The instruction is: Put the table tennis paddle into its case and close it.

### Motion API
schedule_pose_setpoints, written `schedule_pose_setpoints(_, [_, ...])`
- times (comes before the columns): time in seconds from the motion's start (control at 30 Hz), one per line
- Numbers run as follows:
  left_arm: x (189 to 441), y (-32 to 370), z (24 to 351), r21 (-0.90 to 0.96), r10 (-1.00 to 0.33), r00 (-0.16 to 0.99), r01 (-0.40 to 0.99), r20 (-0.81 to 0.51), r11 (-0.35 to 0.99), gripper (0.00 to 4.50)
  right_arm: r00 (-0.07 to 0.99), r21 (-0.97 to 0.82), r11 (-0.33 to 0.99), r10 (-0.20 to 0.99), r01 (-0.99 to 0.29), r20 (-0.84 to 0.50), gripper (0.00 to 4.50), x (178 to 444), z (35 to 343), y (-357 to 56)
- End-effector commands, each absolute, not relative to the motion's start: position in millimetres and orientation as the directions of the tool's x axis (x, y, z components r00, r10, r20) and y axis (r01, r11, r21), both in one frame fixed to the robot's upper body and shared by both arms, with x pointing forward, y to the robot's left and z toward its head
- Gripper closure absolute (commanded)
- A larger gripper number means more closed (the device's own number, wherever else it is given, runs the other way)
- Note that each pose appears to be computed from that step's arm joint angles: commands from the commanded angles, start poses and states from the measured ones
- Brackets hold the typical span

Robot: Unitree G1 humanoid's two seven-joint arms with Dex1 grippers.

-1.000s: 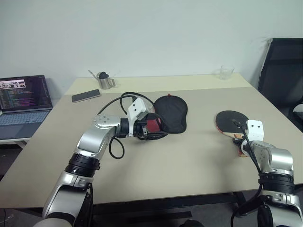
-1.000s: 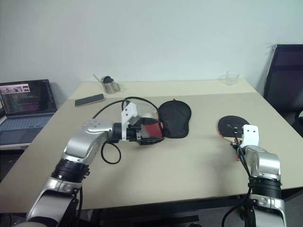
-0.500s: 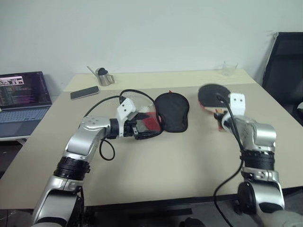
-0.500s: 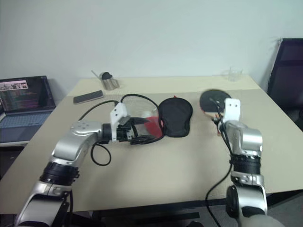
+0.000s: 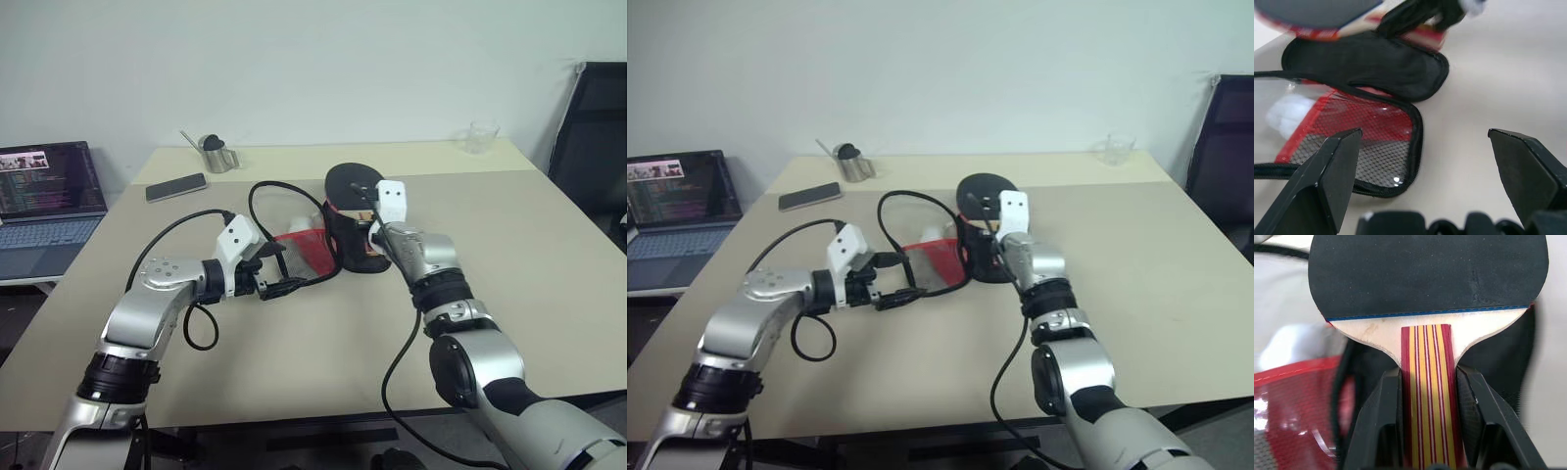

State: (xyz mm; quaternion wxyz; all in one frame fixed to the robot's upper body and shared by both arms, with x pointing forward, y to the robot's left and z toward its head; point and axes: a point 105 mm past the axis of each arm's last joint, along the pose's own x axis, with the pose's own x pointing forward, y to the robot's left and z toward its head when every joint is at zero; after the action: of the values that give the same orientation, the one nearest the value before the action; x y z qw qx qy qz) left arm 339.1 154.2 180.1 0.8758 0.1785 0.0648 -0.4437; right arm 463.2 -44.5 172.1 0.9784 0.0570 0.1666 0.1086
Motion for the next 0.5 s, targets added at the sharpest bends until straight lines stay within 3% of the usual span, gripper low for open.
schedule_pose_setpoints(0.03, [329.5, 158.1, 195.7, 0.295, -0.745, 0.623, 0.777, -0.238, 0.556, 0.0, 0.943, 0.151, 0.966, 0.24, -0.209, -0.23, 3.4, 469.0, 193.6, -31.5])
schedule_pose_setpoints(0.5, [318.1, 156.8, 196.4, 0.288, -0.728, 0.636, 0.769, -0.254, 0.571, 0.0, 0.941, 0.153, 0.977, 0.188, -0.149, -0.282, 3.4, 470.6, 159.8, -28.7])
